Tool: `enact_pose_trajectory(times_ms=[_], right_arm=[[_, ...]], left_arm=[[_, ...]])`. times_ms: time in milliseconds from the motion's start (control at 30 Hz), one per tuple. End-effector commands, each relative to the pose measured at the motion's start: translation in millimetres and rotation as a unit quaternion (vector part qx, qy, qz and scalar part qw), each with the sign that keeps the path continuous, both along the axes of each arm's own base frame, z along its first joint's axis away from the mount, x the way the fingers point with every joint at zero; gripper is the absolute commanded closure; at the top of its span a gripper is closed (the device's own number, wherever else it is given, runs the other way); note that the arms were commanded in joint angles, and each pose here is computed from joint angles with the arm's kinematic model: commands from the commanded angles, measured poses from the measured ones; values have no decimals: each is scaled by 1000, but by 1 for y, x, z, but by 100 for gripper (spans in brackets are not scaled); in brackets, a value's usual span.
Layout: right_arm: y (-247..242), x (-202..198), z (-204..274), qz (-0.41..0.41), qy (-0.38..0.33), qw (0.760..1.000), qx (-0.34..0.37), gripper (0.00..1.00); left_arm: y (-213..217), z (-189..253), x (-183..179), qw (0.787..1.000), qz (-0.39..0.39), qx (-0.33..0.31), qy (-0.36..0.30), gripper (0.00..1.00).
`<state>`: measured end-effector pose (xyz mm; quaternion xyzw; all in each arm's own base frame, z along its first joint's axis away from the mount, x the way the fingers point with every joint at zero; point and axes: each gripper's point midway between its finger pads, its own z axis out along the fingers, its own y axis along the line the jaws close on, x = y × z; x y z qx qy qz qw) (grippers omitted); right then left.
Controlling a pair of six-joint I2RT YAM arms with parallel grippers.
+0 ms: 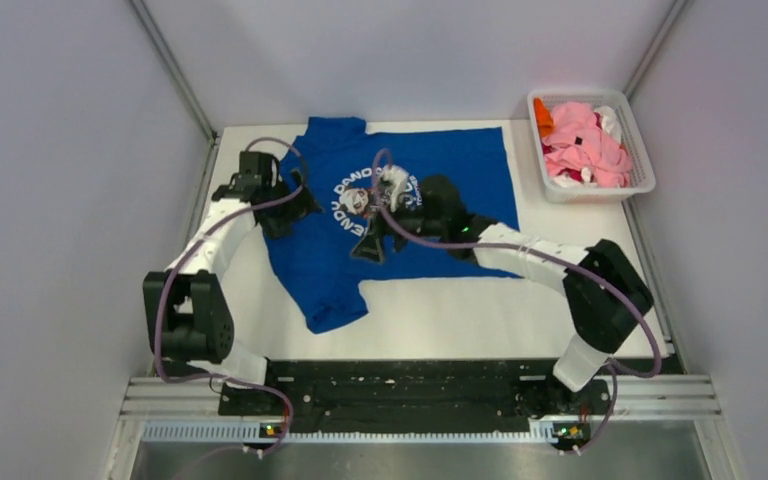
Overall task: Fold and stack the t-shirts
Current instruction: Flatten out the tshirt
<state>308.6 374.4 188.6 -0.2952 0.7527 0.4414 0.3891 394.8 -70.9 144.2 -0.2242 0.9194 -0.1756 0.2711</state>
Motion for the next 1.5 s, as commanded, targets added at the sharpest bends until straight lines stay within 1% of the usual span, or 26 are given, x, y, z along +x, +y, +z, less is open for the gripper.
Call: enact_pose_trajectory(times_ms=[0, 67, 233, 300, 467, 567, 667, 900, 1067, 1233, 1333, 1467], right_arm=[[70, -94, -8, 176, 33, 983, 38, 4], [93, -114, -19, 206, 39, 977, 29, 5], [137, -128, -48, 238, 51, 970, 6, 5], [148, -129, -64, 242, 48, 969, -13, 5], [162, -117, -112, 221, 48, 971, -71, 7], [163, -115, -125, 219, 52, 971, -85, 7], [163, -131, -118, 250, 53, 964, -69, 9], [157, -186, -102, 337, 42, 940, -40, 11], [145, -211, -105, 366, 46, 928, -55, 14], [130, -237, -95, 395, 39, 917, -47, 14], [116, -252, -94, 415, 34, 908, -53, 15], [99, -259, -91, 425, 23, 902, -74, 16]], left_arm=[[-8, -50, -43, 998, 16, -43, 35, 1], [-5, -67, -57, 998, 25, -39, 48, 1], [9, -89, -68, 996, 49, -7, 77, 1], [12, -95, -71, 995, 54, -1, 88, 1], [12, -100, -74, 994, 54, -1, 96, 1], [16, -101, -76, 993, 59, 8, 99, 1], [18, -102, -77, 993, 61, 12, 102, 1], [21, -107, -75, 992, 66, 19, 110, 1], [26, -109, -75, 990, 73, 30, 115, 1], [28, -109, -75, 990, 75, 36, 117, 1], [30, -109, -75, 989, 76, 38, 119, 1], [30, -110, -76, 989, 76, 38, 121, 1]])
